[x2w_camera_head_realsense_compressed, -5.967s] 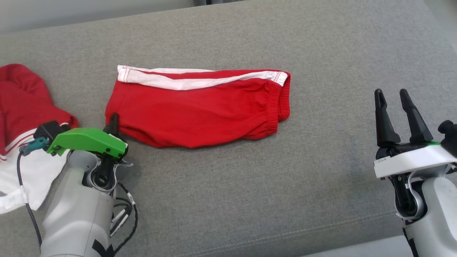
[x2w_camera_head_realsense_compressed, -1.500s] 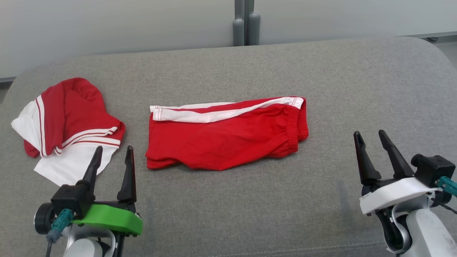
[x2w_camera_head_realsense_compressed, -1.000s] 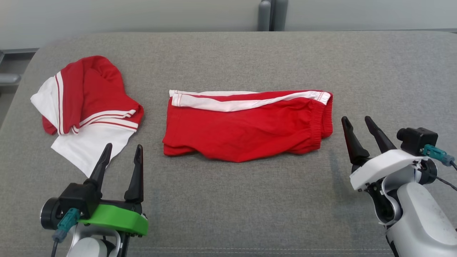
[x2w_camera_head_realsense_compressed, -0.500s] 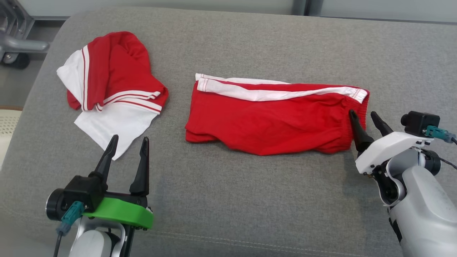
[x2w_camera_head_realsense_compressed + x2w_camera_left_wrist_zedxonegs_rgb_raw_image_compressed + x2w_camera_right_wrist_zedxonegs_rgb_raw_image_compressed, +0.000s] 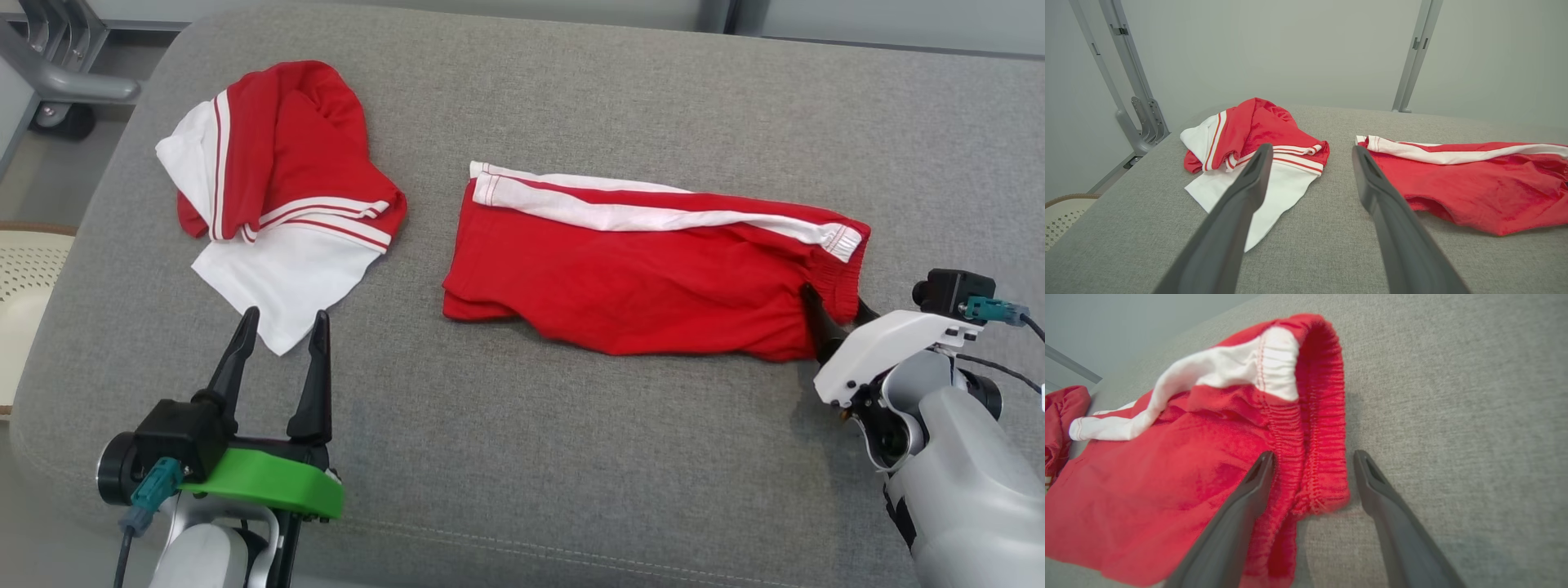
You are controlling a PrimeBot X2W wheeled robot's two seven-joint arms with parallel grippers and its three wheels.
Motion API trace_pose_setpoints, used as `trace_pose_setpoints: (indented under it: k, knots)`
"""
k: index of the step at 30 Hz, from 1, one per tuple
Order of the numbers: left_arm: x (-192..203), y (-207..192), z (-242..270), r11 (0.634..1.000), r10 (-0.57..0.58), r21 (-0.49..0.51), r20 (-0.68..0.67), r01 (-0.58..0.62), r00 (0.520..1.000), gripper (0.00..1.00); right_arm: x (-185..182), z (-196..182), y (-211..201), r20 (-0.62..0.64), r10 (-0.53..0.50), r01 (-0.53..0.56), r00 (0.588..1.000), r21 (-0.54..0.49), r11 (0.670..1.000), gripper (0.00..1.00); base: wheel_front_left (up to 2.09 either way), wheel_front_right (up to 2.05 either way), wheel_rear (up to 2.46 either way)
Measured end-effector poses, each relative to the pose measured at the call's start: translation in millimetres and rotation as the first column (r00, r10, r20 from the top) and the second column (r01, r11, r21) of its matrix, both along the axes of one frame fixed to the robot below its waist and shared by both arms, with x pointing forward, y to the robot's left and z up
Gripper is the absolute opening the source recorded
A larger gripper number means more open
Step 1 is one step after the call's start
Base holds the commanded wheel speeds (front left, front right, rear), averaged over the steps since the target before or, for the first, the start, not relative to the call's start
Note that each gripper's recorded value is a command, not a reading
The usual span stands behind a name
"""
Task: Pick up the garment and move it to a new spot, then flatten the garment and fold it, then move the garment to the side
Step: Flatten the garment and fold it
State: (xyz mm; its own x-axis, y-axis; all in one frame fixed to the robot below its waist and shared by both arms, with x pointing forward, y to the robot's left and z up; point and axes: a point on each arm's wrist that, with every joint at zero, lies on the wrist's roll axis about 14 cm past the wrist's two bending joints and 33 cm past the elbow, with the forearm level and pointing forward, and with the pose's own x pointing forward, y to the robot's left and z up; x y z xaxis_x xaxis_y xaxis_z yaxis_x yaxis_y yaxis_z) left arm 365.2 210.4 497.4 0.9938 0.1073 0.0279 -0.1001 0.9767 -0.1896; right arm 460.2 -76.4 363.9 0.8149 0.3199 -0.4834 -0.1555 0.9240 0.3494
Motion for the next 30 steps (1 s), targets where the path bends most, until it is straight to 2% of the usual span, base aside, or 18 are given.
trace_pose_setpoints:
  k: [14, 20, 21, 22, 24, 30]
  knots:
    - [-3, 0, -2, 1.000, -0.002, -0.004, -0.005, 0.002, 1.000, 1.00, 2, -7, 17, -0.091, 0.016, -0.011, 0.996, 0.051, 0.999, 1.00, 0.00, 0.00, 0.00]
    - [-7, 5, 1, 1.000, 0.014, 0.003, 0.001, -0.014, 1.000, 1.00, 0, -2, 38, -0.105, 0.072, -0.065, 0.992, 0.074, 0.995, 1.00, 0.00, 0.00, 0.00]
    - [-7, 5, 1, 1.000, 0.015, 0.003, 0.002, -0.015, 1.000, 1.00, 0, -2, 41, -0.104, 0.078, -0.070, 0.992, 0.075, 0.995, 0.73, 0.00, 0.00, 0.00]
    - [-7, 5, 1, 1.000, 0.016, 0.003, 0.003, -0.016, 1.000, 1.00, 1, -1, 42, -0.103, 0.081, -0.073, 0.991, 0.075, 0.995, 0.36, 0.00, 0.00, 0.00]
    - [-8, 6, 2, 1.000, 0.017, 0.004, 0.005, -0.017, 1.000, 1.00, 0, -1, 43, -0.103, 0.087, -0.080, 0.991, 0.071, 0.994, 0.00, 0.00, 0.00, 0.00]
    - [-9, 7, 3, 1.000, 0.022, 0.004, 0.007, -0.022, 1.000, 1.00, -2, 2, 47, -0.091, 0.089, -0.082, 0.992, 0.075, 0.994, 0.00, 0.00, 0.00, 0.00]
